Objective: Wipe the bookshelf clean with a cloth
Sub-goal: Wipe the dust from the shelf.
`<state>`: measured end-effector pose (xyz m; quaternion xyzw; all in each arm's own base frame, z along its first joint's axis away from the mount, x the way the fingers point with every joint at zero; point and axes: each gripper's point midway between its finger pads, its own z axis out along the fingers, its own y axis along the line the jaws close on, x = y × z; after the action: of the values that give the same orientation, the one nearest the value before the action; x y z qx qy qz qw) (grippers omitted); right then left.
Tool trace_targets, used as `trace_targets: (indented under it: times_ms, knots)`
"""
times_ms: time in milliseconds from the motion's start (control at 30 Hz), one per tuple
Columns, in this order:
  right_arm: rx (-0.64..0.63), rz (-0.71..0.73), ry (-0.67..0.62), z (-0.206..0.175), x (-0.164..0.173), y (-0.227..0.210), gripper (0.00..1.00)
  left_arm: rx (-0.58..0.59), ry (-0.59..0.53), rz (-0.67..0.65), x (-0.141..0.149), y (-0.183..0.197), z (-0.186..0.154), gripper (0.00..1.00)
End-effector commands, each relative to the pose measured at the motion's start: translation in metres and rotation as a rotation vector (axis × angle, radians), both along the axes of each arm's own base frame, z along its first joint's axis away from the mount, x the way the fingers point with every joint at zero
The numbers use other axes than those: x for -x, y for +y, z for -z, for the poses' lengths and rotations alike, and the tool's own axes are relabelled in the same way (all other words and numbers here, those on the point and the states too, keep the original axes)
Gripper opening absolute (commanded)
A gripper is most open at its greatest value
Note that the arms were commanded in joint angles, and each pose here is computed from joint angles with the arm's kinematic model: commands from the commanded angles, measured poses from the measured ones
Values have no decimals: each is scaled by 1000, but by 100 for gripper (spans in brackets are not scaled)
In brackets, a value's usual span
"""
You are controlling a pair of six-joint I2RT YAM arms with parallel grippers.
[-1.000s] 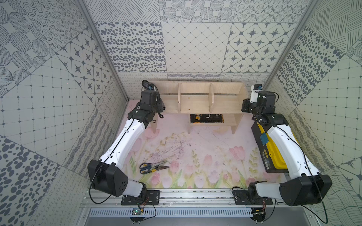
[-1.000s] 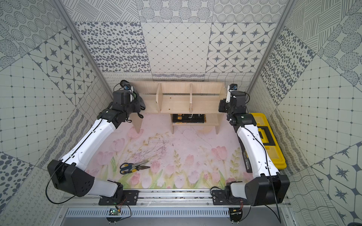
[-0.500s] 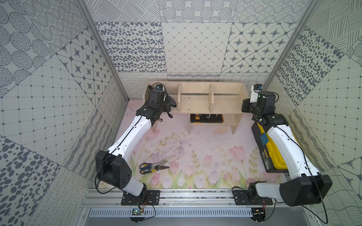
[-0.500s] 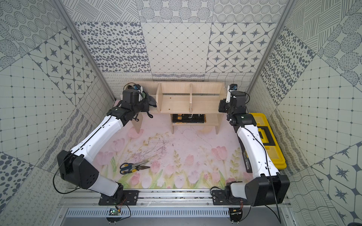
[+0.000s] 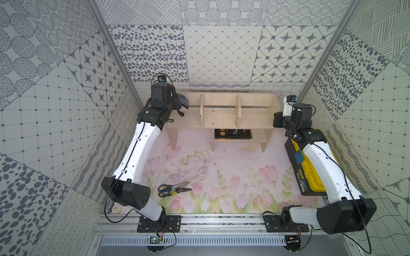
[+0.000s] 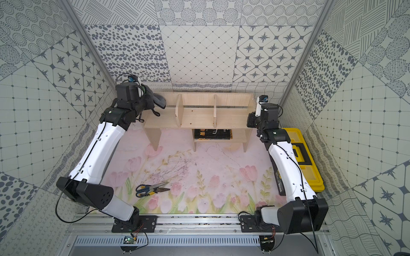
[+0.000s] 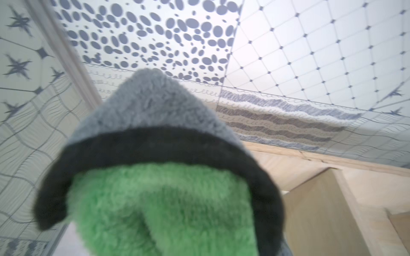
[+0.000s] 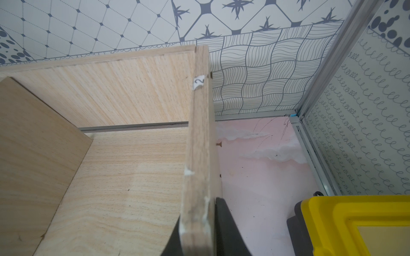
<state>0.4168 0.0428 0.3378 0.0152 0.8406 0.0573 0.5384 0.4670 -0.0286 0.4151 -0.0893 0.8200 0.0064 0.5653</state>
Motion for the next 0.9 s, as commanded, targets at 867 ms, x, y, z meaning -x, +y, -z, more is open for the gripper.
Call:
trace_targets:
  times_ms: [867]
  knots:
    - [-251,-296,20,-7,22,79,0,70,73,781,12,-213,6,0]
